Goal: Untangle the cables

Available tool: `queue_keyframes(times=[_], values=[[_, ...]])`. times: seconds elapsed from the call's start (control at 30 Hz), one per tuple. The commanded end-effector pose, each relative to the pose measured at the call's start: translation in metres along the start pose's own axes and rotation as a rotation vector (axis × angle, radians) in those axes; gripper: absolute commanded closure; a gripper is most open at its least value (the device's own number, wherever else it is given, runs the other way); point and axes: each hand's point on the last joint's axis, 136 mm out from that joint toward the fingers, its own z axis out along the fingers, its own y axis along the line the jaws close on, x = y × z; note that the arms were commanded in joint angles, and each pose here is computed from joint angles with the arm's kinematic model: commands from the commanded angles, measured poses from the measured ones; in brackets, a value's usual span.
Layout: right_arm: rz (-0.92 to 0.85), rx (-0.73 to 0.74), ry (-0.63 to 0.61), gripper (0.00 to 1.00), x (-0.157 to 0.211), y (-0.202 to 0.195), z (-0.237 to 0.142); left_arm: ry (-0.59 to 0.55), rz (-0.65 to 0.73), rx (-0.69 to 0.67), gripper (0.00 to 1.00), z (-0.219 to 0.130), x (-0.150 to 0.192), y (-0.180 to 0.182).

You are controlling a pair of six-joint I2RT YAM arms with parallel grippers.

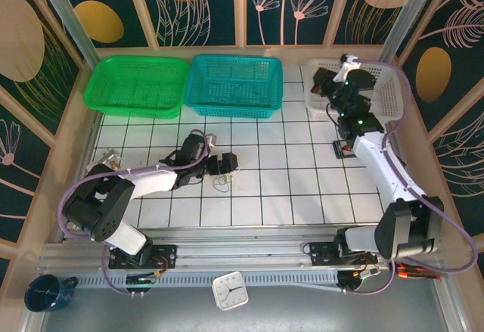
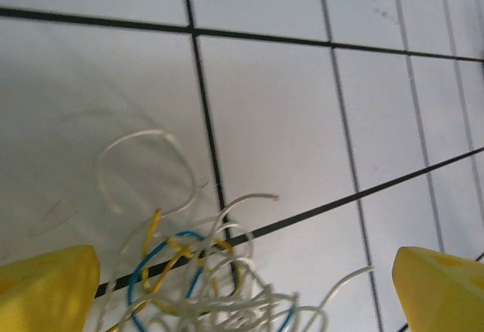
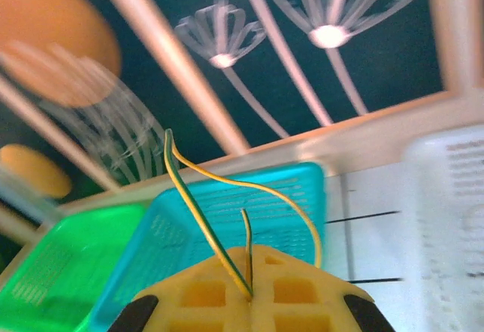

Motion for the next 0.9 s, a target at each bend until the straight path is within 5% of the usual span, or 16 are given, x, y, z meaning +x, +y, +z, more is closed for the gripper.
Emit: queue_keyframes(times=[0.0,0.43,0.6,0.87], values=[[0.072,0.097,-0.015,1.00,-0.006,-0.046,0.018,-0.045,0.027,0.112,0.01,-0.007,-0.023,-0.035],[0.123,0.297,0.024,1.00,0.009,-0.157,0.087,-0.059,0.046,0.199,0.01,-0.007,-0.044,-0.065],[0.124,0.305,0.012,0.58,-0.001,-0.171,0.098,-0.065,0.048,0.205,0.01,-0.007,-0.046,-0.067],[0.132,0.239,-0.009,0.51,-0.010,-0.156,0.097,-0.058,0.047,0.198,0.01,-0.003,-0.045,-0.065]])
